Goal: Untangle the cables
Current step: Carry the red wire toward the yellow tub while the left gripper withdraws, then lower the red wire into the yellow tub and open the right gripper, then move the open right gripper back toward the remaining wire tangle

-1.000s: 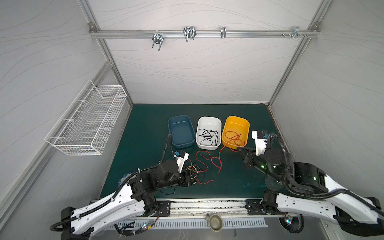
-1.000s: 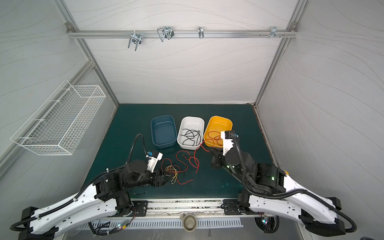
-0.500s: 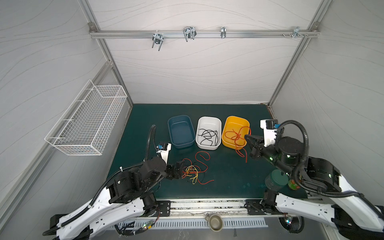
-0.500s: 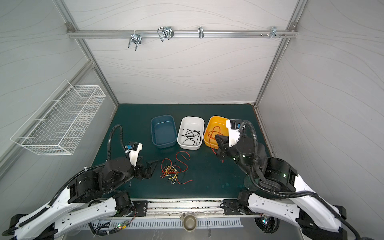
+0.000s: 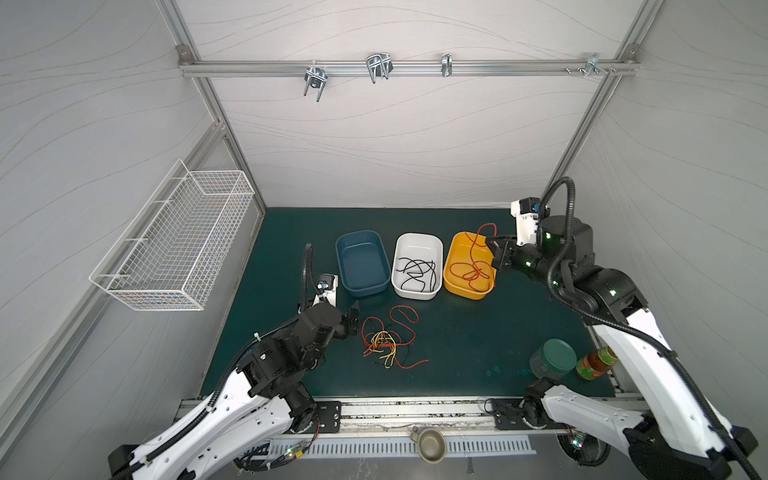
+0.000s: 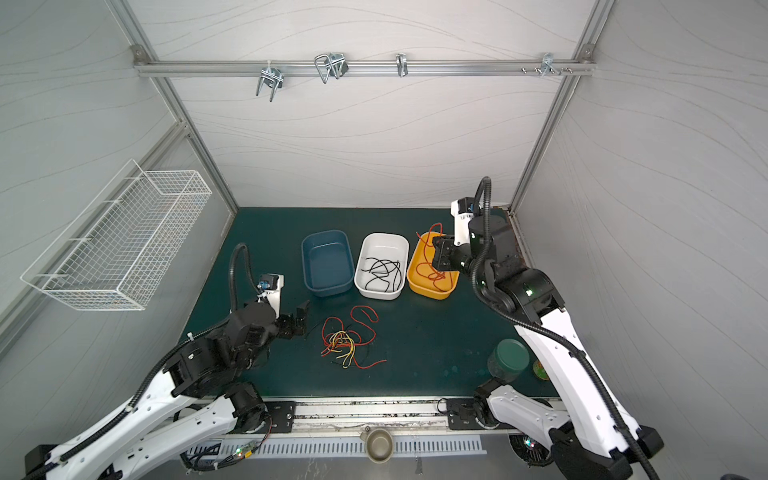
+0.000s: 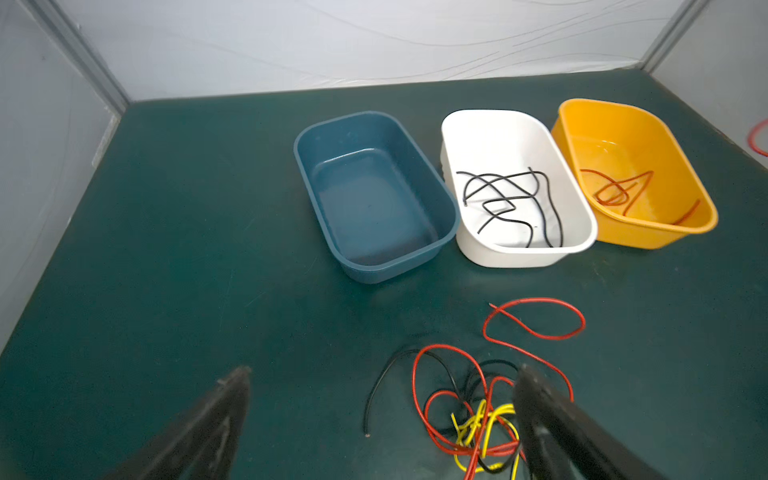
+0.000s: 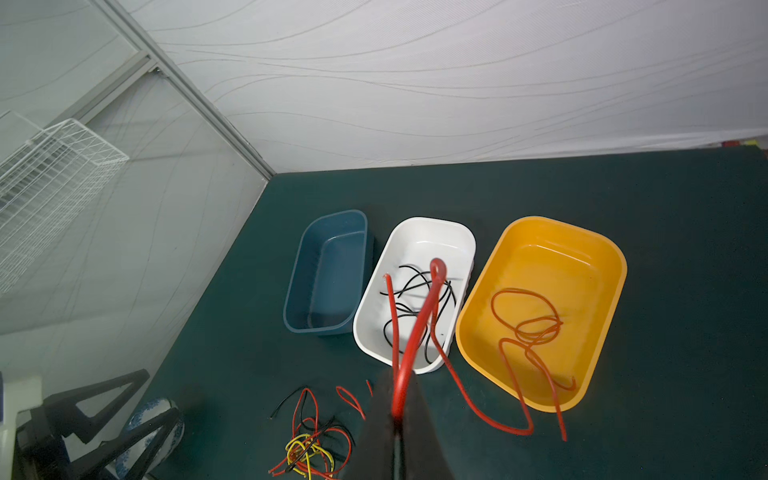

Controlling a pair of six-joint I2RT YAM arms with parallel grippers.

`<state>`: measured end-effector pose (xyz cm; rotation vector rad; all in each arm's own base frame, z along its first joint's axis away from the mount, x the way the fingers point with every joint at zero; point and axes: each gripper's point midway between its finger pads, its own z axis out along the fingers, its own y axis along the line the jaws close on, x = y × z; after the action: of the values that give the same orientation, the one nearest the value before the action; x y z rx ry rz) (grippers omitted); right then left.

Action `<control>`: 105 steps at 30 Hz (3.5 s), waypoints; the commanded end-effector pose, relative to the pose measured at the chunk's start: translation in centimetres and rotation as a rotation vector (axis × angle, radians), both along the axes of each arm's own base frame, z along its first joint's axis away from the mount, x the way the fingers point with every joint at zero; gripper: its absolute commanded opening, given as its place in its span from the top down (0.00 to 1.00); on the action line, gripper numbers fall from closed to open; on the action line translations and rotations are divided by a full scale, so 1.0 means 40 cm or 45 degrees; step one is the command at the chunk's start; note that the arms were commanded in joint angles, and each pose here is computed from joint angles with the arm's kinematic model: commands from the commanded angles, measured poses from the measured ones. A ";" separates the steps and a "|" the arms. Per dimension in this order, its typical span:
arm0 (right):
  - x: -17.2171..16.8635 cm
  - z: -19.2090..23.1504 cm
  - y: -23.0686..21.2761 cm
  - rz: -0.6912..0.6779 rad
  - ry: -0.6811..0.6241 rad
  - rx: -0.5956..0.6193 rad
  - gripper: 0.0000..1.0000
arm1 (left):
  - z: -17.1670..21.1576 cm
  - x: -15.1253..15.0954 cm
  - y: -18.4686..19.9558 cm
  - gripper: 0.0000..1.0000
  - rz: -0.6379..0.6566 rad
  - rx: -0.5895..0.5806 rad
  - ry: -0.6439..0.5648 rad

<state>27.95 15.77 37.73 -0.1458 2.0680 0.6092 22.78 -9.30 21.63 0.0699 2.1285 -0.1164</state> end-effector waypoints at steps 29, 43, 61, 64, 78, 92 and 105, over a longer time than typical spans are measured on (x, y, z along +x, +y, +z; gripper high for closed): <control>0.333 -0.447 -0.097 -0.164 0.426 -0.007 1.00 | -0.020 0.135 0.045 0.01 0.172 -0.068 -0.028; 0.303 -0.662 -0.156 -0.318 0.705 -0.163 1.00 | -0.036 0.131 0.020 0.00 0.134 -0.008 0.032; 0.279 -0.737 -0.176 -0.341 0.831 -0.245 0.96 | -0.046 0.129 0.009 0.01 0.112 0.012 0.051; 0.278 -0.736 -0.176 -0.340 0.831 -0.244 0.90 | -0.047 0.130 0.007 0.00 0.108 0.013 0.054; 0.255 -0.655 -0.173 -0.396 0.802 -0.191 0.64 | -0.057 0.129 -0.001 0.01 0.091 0.023 0.071; 0.068 -0.450 0.017 -0.146 0.455 -0.180 0.26 | -0.073 0.127 -0.021 0.00 0.046 0.020 0.112; -0.202 -0.451 0.203 0.167 0.265 -0.112 0.08 | -0.093 0.122 -0.032 0.01 0.021 0.055 0.144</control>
<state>20.74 22.90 19.56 -0.2979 2.3492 0.6205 27.07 -10.05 16.27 0.0605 2.2764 -0.0566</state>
